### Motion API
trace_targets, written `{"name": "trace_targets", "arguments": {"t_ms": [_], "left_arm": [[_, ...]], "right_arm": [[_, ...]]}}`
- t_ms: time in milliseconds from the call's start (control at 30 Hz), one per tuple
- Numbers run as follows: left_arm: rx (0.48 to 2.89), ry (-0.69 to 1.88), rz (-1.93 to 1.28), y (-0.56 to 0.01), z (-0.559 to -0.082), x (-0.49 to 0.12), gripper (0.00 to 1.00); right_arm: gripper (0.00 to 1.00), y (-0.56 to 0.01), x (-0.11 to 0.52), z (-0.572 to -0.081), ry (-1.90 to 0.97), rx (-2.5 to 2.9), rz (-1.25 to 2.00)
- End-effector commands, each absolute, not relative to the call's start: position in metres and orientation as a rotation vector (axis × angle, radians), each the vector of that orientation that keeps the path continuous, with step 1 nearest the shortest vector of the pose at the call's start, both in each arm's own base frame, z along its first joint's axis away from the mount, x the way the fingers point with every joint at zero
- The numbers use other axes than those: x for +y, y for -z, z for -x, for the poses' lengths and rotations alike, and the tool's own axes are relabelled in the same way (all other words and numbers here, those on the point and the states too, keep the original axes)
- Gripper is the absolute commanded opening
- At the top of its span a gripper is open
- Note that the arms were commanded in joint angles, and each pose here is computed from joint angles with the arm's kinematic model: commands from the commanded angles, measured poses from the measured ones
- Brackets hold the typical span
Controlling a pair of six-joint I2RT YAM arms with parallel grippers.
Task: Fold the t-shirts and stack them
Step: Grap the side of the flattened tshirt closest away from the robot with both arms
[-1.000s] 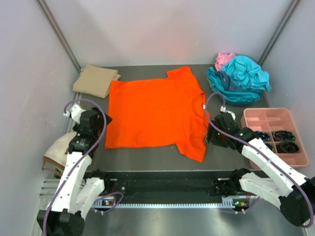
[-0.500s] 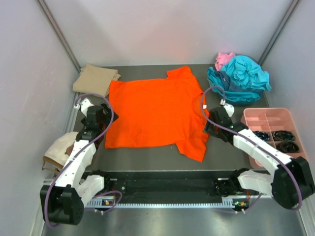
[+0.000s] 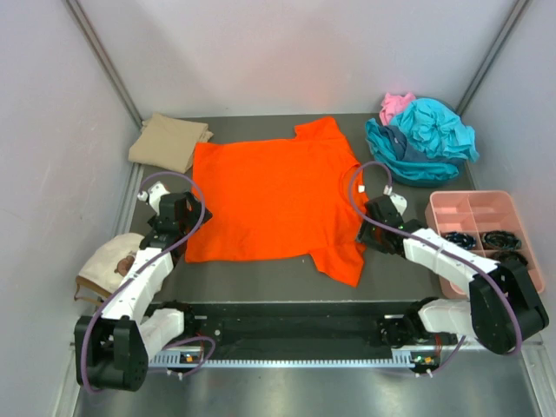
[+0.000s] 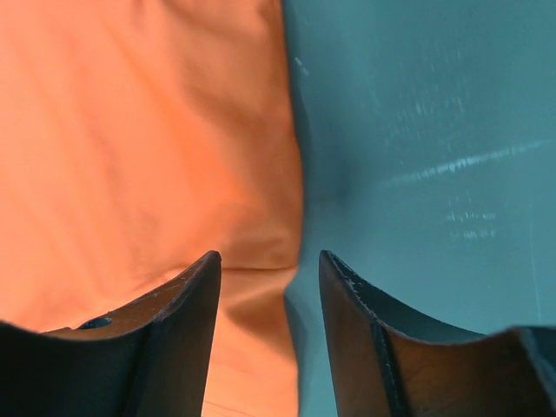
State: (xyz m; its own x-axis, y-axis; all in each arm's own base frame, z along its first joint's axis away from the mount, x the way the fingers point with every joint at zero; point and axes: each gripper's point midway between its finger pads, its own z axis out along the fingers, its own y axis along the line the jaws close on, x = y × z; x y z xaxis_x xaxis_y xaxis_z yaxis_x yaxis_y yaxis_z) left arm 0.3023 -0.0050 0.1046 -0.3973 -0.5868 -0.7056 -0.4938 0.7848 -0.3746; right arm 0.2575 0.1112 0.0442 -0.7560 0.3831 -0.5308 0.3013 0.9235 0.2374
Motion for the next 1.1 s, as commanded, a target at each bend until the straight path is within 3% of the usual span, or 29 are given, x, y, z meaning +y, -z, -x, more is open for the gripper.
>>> {"name": "trace_targets", "arguments": {"t_ms": [0,600,667,833,1067], "left_arm": [[2.019,0.154,0.784,-0.114,-0.313,-0.006,0.99],[2.025,0.122,0.798,-0.112,-0.309,-0.002,0.99],[2.022,0.12,0.8,-0.112,-0.308,-0.001,0.99],[2.019,0.123,0.797,-0.113,-0.308,-0.001,0.99],[2.013,0.107,0.812,-0.114,-0.303,0.002,0.99]], "right_arm": [[0.49,-0.038,0.11,-0.257,-0.206,2.465,-0.548],[0.43,-0.014,0.115,-0.25,-0.229,2.501,-0.592],[0.46,-0.016,0.114,-0.246,-0.24,2.503,-0.593],[0.64,-0.039,0.11,-0.232,-0.218,2.45,-0.549],[0.69,-0.072,0.104,-0.203,-0.332,2.392,-0.538]]}}
